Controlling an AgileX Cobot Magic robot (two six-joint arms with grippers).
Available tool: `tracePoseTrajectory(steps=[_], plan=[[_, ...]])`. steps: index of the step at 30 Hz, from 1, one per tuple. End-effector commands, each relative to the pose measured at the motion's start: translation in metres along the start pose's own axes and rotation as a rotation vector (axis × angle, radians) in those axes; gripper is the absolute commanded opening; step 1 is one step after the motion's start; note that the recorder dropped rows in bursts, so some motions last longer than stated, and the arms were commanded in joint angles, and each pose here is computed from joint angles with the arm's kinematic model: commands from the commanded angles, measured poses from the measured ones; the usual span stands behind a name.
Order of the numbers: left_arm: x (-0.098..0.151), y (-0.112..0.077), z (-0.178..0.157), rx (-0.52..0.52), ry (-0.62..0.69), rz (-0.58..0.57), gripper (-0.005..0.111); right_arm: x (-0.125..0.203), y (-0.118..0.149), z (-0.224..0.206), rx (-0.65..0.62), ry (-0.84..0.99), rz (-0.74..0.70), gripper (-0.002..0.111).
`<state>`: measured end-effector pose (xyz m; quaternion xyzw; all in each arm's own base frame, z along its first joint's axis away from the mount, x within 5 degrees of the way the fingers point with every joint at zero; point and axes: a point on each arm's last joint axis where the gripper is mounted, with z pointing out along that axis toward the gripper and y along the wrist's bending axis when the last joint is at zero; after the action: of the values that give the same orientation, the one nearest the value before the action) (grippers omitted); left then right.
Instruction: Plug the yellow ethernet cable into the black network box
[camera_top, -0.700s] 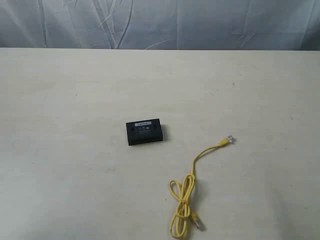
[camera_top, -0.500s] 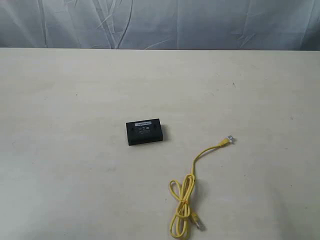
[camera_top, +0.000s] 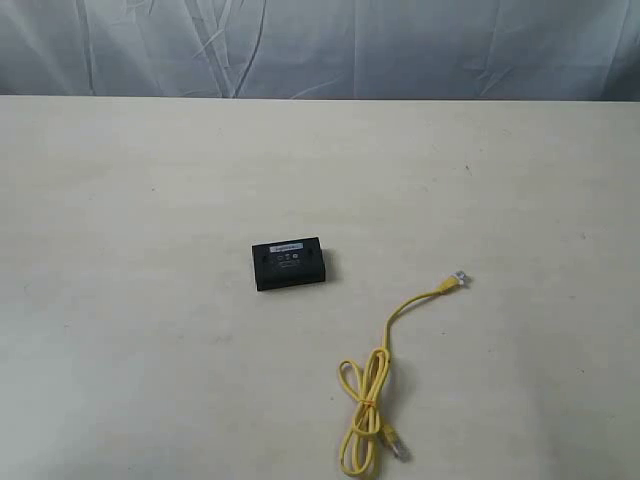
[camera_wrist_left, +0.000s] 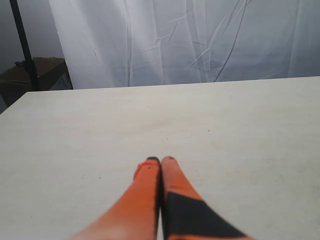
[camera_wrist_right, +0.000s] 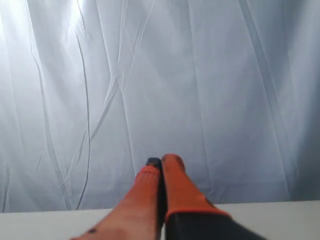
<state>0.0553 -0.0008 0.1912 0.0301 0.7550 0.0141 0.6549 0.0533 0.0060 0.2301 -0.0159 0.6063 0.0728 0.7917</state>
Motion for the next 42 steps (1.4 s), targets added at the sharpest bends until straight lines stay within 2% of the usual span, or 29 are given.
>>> tracePoseTrajectory(steps=[1, 8, 13, 19, 24, 26, 29, 34, 42], plan=[[-0.002, 0.0, 0.0, -0.004, -0.004, 0.001, 0.0, -0.005, 0.0, -0.001, -0.005, -0.063, 0.0, 0.0], [-0.002, 0.0, 0.0, -0.004, -0.004, 0.001, 0.0, -0.011, 0.0, -0.001, -0.006, -0.133, 0.003, 0.0], [-0.002, 0.0, 0.0, -0.004, -0.004, 0.001, 0.0, -0.026, 0.003, 0.002, -0.007, 0.061, 0.001, 0.0], [-0.002, 0.0, 0.0, -0.004, -0.004, 0.001, 0.0, -0.067, 0.007, 0.021, -0.006, 0.312, -0.005, 0.0], [-0.002, 0.0, 0.0, -0.004, -0.004, 0.001, 0.0, -0.081, 0.012, 0.053, -0.012, 0.673, 0.043, 0.0], [-0.002, 0.0, 0.0, -0.004, -0.004, 0.001, 0.0, -0.078, 0.013, 0.068, -0.015, 0.8, 0.065, 0.0], [-0.002, 0.0, 0.0, -0.004, -0.004, 0.001, 0.0, -0.062, 0.015, 0.091, -0.017, 0.899, 0.118, 0.0], [-0.002, 0.0, 0.0, -0.004, -0.004, 0.001, 0.0, -0.015, 0.018, 0.111, 0.01, 1.072, 0.259, 0.0], [-0.002, 0.0, 0.0, -0.004, -0.004, 0.001, 0.0, 0.03, 0.017, 0.136, 0.035, 1.286, 0.265, 0.0]])
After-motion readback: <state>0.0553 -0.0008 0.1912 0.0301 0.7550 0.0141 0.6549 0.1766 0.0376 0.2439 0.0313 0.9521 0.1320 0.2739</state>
